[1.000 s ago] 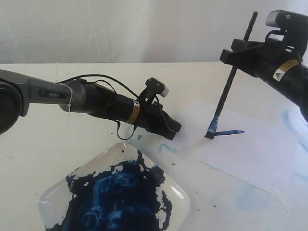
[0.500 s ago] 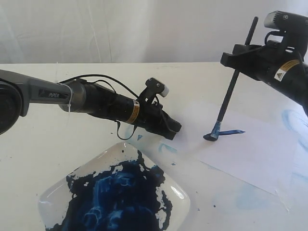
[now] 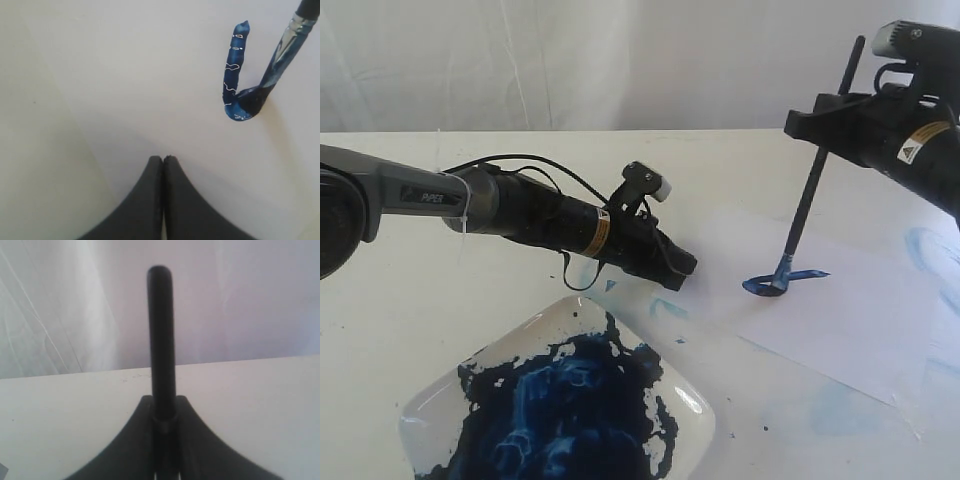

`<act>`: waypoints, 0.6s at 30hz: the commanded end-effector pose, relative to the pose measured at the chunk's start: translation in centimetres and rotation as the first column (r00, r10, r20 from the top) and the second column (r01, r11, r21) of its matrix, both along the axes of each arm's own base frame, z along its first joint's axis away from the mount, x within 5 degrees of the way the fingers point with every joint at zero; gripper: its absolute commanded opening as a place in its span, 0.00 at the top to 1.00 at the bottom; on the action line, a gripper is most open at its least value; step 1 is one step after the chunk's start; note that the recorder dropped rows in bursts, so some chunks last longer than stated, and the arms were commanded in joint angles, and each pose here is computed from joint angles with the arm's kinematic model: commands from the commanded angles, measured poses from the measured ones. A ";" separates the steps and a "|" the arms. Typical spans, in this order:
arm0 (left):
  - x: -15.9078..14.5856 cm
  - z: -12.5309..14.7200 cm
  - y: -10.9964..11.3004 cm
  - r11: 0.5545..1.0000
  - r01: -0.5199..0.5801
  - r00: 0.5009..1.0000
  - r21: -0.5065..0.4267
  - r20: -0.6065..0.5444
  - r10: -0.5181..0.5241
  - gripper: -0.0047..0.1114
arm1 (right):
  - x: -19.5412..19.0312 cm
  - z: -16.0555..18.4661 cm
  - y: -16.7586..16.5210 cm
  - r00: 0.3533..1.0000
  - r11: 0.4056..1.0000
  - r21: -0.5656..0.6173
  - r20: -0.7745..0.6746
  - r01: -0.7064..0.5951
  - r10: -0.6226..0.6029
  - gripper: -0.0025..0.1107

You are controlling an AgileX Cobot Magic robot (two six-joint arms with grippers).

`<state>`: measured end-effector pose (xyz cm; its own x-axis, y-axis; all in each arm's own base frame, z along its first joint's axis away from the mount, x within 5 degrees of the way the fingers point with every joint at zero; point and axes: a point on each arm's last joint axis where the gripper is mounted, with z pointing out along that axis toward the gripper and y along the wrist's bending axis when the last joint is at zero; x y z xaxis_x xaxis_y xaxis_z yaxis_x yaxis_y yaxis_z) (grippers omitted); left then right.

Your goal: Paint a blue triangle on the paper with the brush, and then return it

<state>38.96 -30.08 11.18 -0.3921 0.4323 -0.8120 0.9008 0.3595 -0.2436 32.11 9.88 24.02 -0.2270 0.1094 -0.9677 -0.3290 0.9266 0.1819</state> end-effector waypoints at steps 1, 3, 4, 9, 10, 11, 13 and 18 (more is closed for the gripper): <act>0.0 -0.1 0.2 1.000 0.006 1.000 0.011 0.002 -0.006 0.96 | -0.3 0.2 -0.4 1.000 0.996 -0.087 -0.002 0.009 -0.010 0.98; 0.0 -0.1 0.2 1.000 0.006 1.000 0.011 0.002 -0.006 0.96 | -0.5 0.3 -0.5 1.000 0.994 -0.108 -0.013 0.008 -0.010 0.98; 0.0 -0.1 0.2 1.000 0.006 1.000 0.011 0.002 -0.006 0.96 | -0.5 0.2 -0.5 1.000 0.993 -0.119 -0.020 0.007 -0.010 0.98; 0.0 -0.1 0.2 1.000 0.009 1.000 0.009 0.000 -0.009 0.96 | -0.6 0.2 -0.7 0.999 0.991 -0.128 -0.042 0.027 -0.033 0.98; 0.0 -0.1 0.2 1.000 0.010 1.000 0.009 0.000 -0.010 0.96 | -0.6 0.1 -0.7 0.998 0.991 -0.130 -0.049 0.027 -0.034 0.98; 0.0 -0.1 0.1 1.000 0.013 1.000 0.007 -0.002 -0.013 0.96 | -0.7 0.1 -0.8 0.998 0.991 -0.135 -0.056 0.026 -0.034 0.98; -0.1 -0.1 0.1 1.000 0.015 1.000 0.006 -0.003 -0.015 0.96 | -0.7 0.1 -0.8 0.998 0.988 -0.152 -0.054 0.022 -0.031 0.98; -0.1 -0.1 0.1 1.000 0.022 1.000 0.001 -0.006 -0.022 0.96 | -0.9 0.6 -1.1 0.999 0.984 -0.176 -0.039 0.030 -0.037 0.98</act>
